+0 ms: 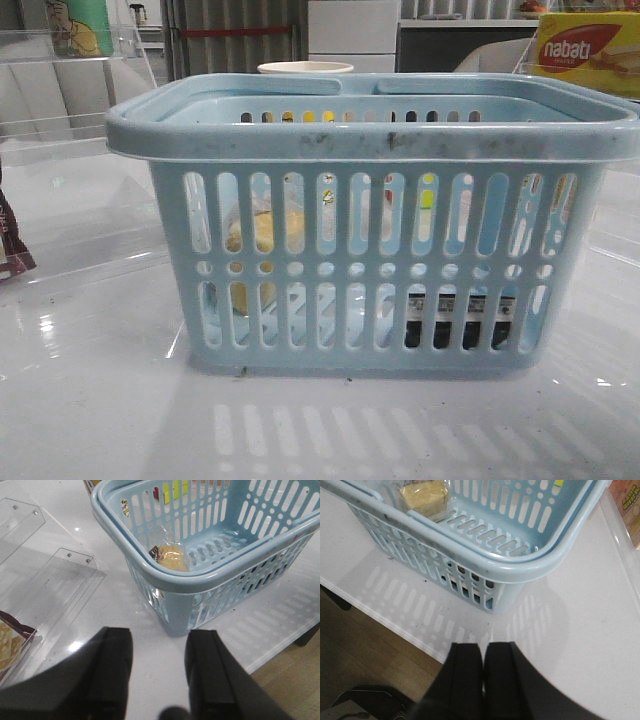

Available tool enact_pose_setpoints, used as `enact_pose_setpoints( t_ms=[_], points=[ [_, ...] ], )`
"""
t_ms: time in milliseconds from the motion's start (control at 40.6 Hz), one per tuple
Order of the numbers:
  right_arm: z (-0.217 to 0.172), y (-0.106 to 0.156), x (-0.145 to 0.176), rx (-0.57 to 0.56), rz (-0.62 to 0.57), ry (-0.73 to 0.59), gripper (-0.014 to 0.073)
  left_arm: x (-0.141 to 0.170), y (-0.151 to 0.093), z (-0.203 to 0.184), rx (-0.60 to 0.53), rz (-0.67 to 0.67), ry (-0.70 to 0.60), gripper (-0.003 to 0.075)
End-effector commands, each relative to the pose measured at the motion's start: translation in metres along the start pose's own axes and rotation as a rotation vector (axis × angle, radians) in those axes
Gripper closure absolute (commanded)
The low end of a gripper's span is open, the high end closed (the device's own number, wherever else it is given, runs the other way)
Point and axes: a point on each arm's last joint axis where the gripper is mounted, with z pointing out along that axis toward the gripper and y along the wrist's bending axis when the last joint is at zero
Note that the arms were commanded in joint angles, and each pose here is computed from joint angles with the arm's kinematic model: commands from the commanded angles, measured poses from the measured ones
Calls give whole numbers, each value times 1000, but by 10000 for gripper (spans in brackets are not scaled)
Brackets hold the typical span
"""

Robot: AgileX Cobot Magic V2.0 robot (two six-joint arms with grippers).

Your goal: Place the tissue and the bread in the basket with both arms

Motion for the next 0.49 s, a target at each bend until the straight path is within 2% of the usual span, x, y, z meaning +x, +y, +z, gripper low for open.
enact_pose_setpoints(
  t_ms=[0,148,468],
  points=[
    [-6,-1,-13,13,-19,-93,536,-15,2,-5,-13,4,-120,524],
    [-6,-1,-12,13,-19,-92,539,-15,2,-5,-14,6,-120,630],
    [-6,-1,-12,12,-19,-89,539,-15,2,-5,-14,6,-120,627]
  ],
)
